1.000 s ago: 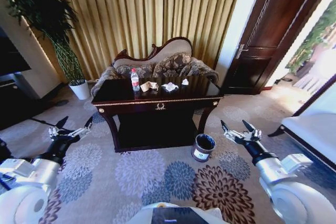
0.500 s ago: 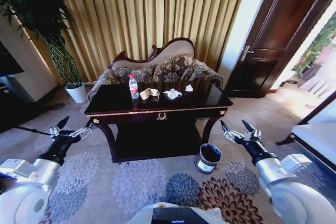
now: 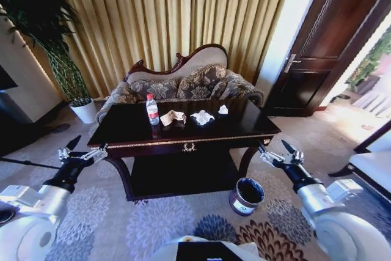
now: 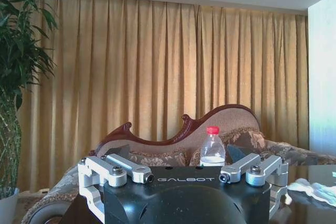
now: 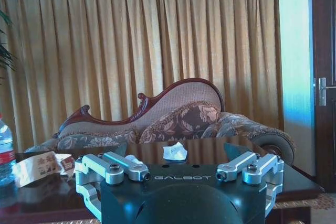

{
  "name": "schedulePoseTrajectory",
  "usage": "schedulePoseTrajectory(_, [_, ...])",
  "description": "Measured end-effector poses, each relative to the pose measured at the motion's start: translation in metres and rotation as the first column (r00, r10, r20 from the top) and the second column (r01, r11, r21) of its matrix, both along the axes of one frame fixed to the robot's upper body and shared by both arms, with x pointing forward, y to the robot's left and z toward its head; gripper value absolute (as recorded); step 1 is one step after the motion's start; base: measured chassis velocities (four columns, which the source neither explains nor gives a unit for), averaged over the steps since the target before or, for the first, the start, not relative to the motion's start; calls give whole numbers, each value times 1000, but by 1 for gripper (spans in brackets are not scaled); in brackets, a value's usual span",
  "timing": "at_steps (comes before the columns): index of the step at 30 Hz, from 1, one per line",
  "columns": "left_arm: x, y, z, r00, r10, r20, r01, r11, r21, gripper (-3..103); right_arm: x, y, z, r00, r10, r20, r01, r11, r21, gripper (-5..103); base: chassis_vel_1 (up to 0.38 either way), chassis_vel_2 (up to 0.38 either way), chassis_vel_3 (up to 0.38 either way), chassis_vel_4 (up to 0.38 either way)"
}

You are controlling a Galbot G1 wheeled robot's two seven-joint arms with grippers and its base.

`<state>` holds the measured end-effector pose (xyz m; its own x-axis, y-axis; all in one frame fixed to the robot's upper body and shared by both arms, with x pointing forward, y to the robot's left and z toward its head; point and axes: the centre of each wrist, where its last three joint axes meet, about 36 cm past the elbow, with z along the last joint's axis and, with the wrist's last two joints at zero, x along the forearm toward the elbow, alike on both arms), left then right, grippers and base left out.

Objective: Move to the front of the table and place the trash on the table into the trash bin.

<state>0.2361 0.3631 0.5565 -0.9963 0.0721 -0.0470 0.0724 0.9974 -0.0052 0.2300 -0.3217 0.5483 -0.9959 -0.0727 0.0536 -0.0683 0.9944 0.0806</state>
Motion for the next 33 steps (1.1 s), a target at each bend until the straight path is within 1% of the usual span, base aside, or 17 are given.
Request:
schedulePoseTrajectory(14, [0,0,0,1000,-1,-7,1,1000,-4,100,-1,2,-2,1000,0,-6,0,1000,11,100,-149,139,154,-142])
schedulePoseTrajectory(33, [0,-1,1,1000,-23,-12,23,1000,-5,100,-1,3,-3,1000,-1,-5,1,1000,13,100,-1,9,8,-2])
